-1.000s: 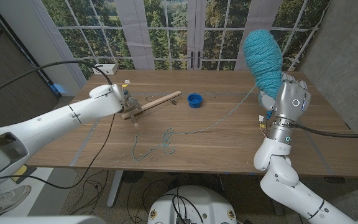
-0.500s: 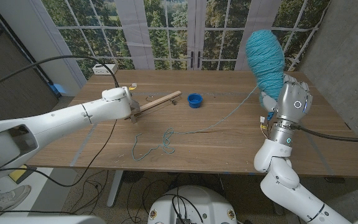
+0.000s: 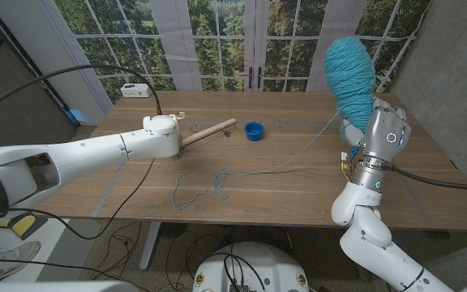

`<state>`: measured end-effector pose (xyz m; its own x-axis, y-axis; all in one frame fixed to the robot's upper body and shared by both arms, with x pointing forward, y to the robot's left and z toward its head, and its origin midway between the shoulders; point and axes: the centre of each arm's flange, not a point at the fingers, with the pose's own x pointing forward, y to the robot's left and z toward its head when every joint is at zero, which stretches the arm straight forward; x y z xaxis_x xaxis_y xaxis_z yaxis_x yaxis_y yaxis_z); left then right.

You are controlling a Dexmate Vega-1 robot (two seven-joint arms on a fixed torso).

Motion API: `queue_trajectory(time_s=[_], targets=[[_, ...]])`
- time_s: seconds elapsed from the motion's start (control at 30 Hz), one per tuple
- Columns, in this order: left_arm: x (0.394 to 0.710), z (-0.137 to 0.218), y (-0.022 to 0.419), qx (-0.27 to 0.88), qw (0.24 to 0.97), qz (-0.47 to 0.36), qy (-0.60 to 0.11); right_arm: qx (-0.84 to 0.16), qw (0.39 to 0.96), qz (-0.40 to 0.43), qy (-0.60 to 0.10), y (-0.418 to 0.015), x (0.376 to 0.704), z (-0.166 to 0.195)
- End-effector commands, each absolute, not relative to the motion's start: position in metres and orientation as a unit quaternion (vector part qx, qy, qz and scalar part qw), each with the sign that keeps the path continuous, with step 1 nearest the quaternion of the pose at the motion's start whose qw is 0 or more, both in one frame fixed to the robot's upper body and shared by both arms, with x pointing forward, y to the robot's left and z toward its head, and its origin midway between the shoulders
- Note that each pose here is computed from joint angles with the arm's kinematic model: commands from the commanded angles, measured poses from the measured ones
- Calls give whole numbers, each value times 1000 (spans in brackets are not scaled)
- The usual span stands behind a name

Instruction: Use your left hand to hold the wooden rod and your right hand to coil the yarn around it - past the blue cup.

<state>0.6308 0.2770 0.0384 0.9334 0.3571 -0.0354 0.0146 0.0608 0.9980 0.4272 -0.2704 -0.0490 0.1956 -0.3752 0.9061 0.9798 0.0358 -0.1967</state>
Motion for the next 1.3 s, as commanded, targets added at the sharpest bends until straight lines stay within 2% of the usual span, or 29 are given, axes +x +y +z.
queue_trajectory(time_s=[0.03,0.67,1.03,1.3], targets=[[641,36,270,689,702,104,146,-440,635,-539,-337,-273,427,-51],[656,16,276,716,673,101,158,-447,632,-540,-330,-268,427,-53],[662,-8,288,727,664,148,92,-453,627,-545,-325,-265,424,-51],[646,-3,290,720,660,213,-19,-450,626,-548,-326,-262,421,-51]])
